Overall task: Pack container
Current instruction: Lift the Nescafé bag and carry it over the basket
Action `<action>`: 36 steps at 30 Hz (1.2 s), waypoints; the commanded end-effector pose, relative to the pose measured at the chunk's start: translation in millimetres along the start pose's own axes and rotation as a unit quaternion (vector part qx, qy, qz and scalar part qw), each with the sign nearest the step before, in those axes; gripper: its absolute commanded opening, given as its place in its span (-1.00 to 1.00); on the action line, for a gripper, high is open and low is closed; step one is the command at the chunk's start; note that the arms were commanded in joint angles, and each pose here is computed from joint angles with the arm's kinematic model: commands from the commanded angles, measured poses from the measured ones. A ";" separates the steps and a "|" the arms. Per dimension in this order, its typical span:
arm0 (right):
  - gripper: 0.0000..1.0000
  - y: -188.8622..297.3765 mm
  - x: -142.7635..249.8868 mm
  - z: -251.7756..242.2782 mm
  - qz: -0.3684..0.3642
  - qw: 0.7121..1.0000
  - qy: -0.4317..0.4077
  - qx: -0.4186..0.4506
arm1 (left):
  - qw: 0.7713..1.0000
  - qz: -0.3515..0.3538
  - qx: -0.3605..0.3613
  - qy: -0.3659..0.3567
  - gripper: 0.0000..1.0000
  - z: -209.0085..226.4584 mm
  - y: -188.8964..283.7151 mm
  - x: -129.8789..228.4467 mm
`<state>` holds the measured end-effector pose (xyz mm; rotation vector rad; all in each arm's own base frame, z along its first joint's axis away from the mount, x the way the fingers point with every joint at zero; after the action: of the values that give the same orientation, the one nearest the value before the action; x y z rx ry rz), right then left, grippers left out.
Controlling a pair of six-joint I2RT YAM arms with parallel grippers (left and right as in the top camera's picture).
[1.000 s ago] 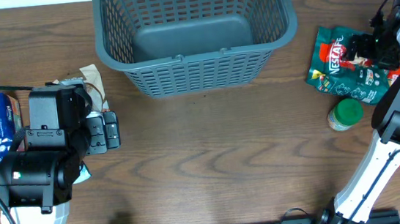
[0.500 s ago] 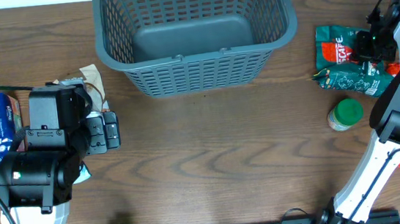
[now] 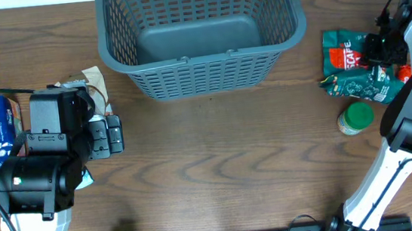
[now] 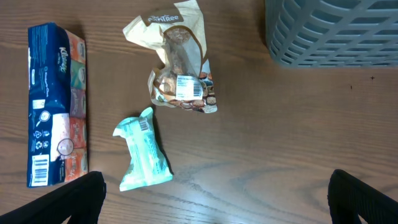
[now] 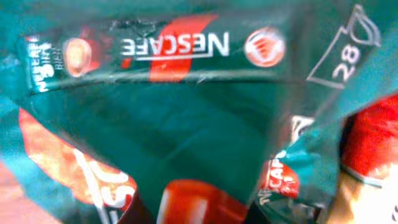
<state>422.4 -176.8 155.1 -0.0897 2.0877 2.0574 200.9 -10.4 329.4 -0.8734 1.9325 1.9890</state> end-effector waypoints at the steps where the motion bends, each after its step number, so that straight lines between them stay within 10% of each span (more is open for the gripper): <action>1: -0.97 93.7 -11.2 14.2 -0.120 0.992 0.013 0.033 | 1.000 -0.004 -0.002 0.000 0.97 1.1 1.3 -1.7; 14: -0.97 242.7 -2.5 61.2 -0.346 0.929 0.112 0.071 | 1.000 -0.004 -0.003 -0.001 0.97 1.2 1.3 -1.6; 28: -0.98 358.5 25.4 225.4 -0.564 0.671 0.472 0.097 | 1.000 -0.003 -0.002 -0.001 0.97 1.2 1.3 -1.4; 36: -0.98 324.5 19.4 294.4 -0.554 0.592 0.585 0.021 | 1.000 -0.001 -0.003 -0.001 0.97 1.5 1.3 -0.5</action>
<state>369.2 112.1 463.6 -2.3481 1.5735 1.0839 200.7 -10.3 329.3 -0.8724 1.9330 1.9900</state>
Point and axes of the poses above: each gripper's point midway between its finger pads, its own y axis back along the fingers, its own z axis along the line the jaws close on, x = y × z, the point moved 9 cm from there along y, back along the fingers, and after that the axes turned 13 degrees about y, right-handed, at the moved point
